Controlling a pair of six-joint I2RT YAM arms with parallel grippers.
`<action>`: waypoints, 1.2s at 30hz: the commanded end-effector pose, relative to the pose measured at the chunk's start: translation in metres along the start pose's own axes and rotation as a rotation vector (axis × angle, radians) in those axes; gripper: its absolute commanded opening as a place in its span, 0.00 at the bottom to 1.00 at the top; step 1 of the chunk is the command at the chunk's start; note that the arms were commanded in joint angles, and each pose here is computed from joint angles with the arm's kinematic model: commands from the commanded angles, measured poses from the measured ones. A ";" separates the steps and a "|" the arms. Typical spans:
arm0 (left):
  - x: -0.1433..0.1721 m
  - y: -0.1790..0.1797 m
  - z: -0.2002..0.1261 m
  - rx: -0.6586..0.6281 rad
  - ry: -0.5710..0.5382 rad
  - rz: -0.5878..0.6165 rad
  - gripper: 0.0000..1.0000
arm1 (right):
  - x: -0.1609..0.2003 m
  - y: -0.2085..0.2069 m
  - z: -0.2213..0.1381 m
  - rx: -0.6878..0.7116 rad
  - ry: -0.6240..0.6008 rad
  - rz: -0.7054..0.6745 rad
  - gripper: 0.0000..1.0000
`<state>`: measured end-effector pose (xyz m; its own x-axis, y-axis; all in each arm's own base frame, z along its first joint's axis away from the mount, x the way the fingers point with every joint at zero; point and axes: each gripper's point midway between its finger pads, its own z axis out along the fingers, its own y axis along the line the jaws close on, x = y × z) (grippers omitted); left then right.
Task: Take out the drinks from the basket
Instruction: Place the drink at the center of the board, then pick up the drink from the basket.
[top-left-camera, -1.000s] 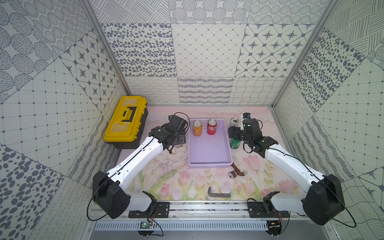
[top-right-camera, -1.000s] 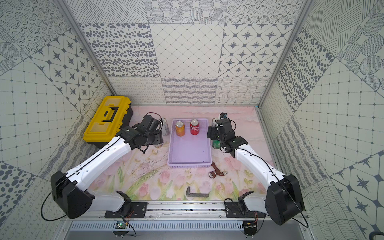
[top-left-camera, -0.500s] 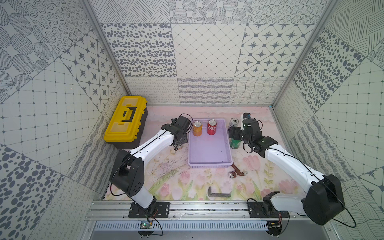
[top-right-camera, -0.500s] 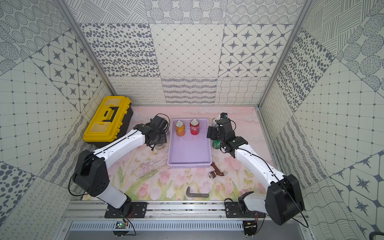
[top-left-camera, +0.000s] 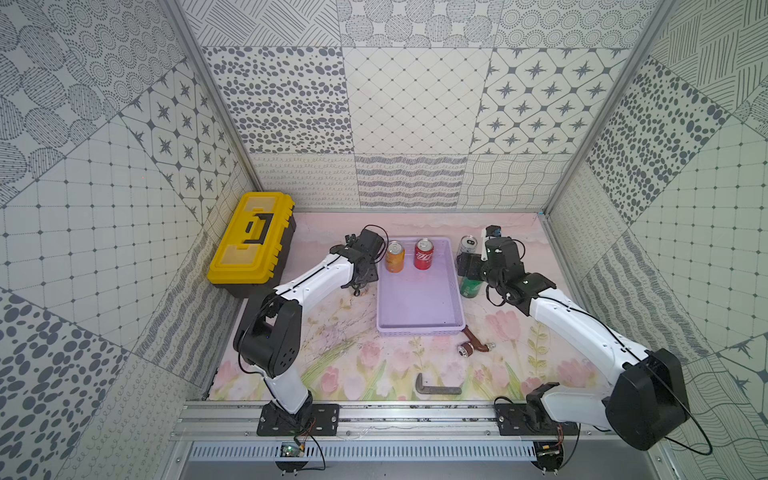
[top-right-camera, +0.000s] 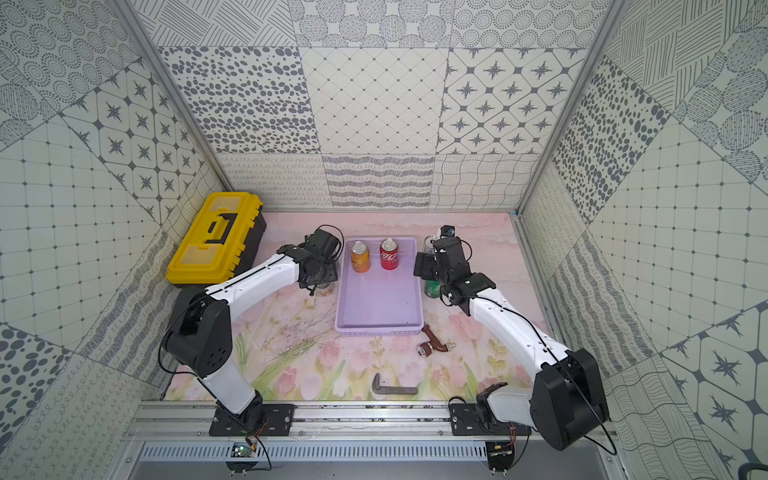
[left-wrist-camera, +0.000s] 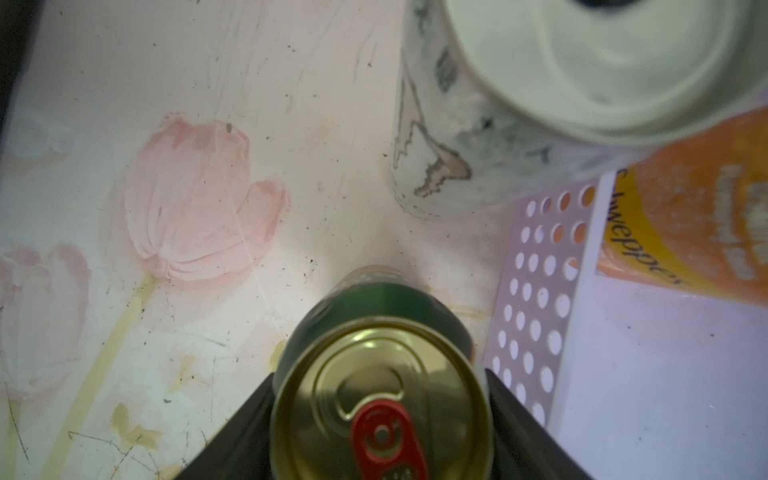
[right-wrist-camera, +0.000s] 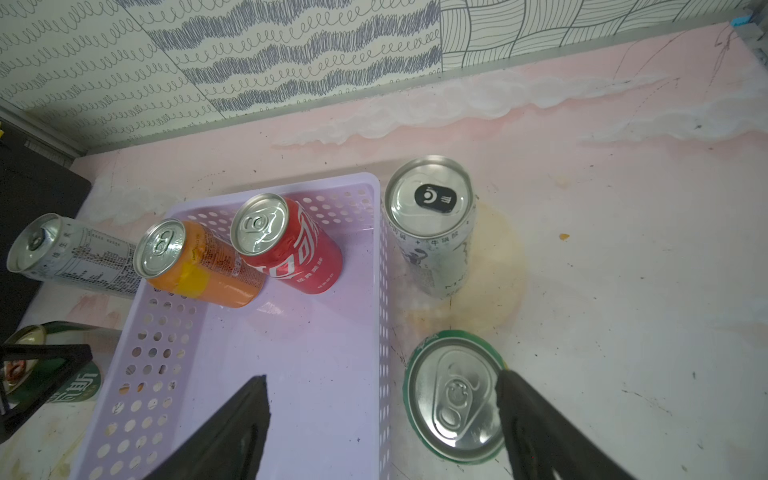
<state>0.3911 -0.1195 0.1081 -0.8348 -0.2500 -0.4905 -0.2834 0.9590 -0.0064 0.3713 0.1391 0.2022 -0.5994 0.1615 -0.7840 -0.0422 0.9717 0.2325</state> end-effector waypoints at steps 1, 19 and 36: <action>-0.006 -0.004 0.001 0.024 -0.026 -0.036 0.68 | -0.009 0.001 -0.005 -0.016 -0.043 0.023 0.89; -0.013 -0.010 -0.048 0.158 -0.081 -0.077 1.00 | -0.006 0.005 -0.001 -0.037 -0.016 0.010 0.90; 0.017 -0.018 -0.068 0.296 -0.053 -0.073 1.00 | -0.004 0.074 0.039 -0.173 0.130 -0.057 0.90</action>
<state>0.3498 -0.1406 0.1539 -0.7912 -0.3079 -0.5284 -0.2095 0.9482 -0.2389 0.3935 0.1973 0.1901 -0.6979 0.0908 -0.7104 -0.1672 0.9439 0.2849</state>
